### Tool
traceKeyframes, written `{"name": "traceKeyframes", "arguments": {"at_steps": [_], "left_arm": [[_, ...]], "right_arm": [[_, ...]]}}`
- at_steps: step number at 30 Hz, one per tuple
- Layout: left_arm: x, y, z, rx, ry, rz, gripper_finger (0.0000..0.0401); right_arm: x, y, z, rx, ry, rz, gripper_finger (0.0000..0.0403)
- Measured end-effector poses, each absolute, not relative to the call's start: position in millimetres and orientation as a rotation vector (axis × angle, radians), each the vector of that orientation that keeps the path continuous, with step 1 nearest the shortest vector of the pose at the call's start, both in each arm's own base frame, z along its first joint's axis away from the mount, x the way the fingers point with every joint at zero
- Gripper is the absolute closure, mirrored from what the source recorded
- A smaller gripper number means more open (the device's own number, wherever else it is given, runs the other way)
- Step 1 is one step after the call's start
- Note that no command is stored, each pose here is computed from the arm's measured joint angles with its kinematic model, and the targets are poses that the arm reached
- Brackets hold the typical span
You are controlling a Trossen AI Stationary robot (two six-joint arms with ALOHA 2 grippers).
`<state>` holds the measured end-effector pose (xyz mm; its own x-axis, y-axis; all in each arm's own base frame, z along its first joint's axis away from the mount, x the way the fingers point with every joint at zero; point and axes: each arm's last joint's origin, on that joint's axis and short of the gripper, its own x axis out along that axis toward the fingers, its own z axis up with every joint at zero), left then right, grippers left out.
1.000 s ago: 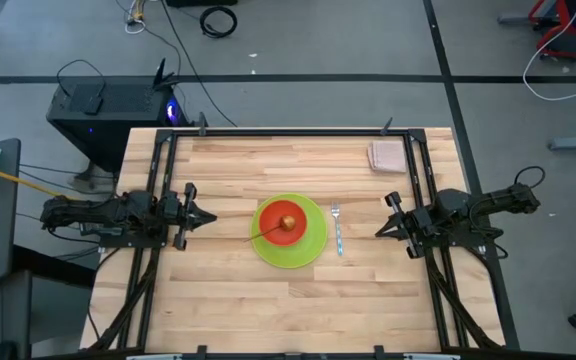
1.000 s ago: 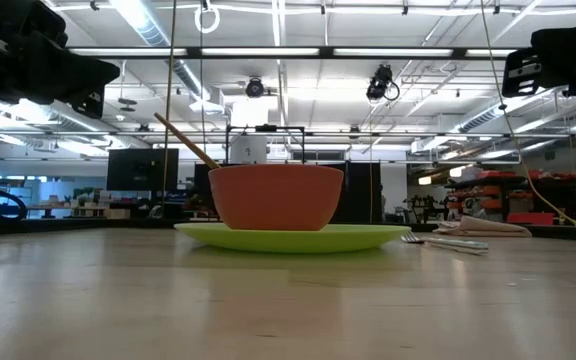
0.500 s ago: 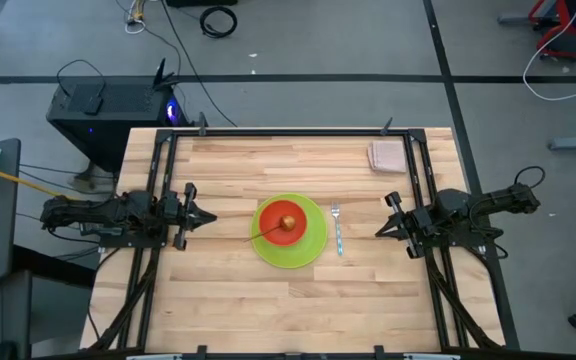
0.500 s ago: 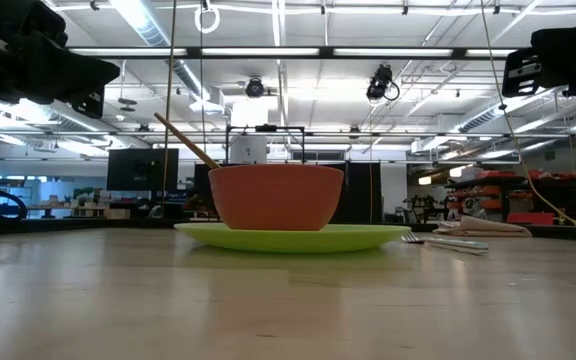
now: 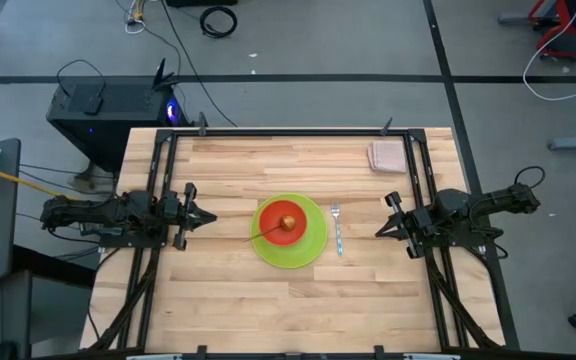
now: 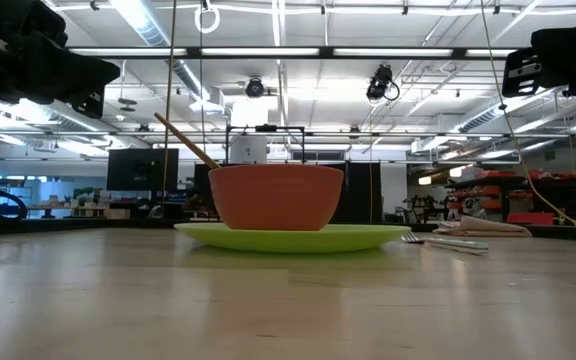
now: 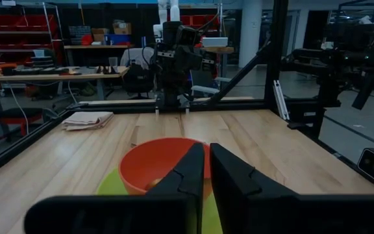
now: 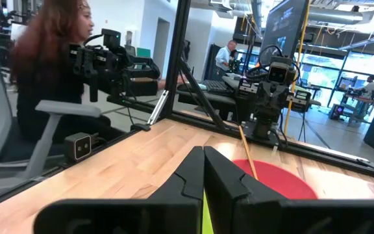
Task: Pick and place plate/cup/fork/spoon on tray
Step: Return to Home Position
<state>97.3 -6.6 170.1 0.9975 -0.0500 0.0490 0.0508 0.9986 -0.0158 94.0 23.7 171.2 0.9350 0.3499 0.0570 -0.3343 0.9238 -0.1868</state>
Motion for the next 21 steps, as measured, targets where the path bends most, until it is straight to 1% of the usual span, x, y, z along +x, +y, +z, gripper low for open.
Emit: {"name": "traceKeyframes", "arguments": {"at_steps": [9, 21], "left_arm": [[97.3, -6.6, 170.1, -0.017, -0.049, -0.051, 0.0378], [97.3, -6.6, 170.0, -0.017, -0.048, -0.051, 0.0366]], "right_arm": [[94.0, 23.7, 171.2, -0.176, -0.09, 0.352, 0.0389], [94.0, 23.7, 171.2, -0.176, -0.09, 0.352, 0.0389]]}}
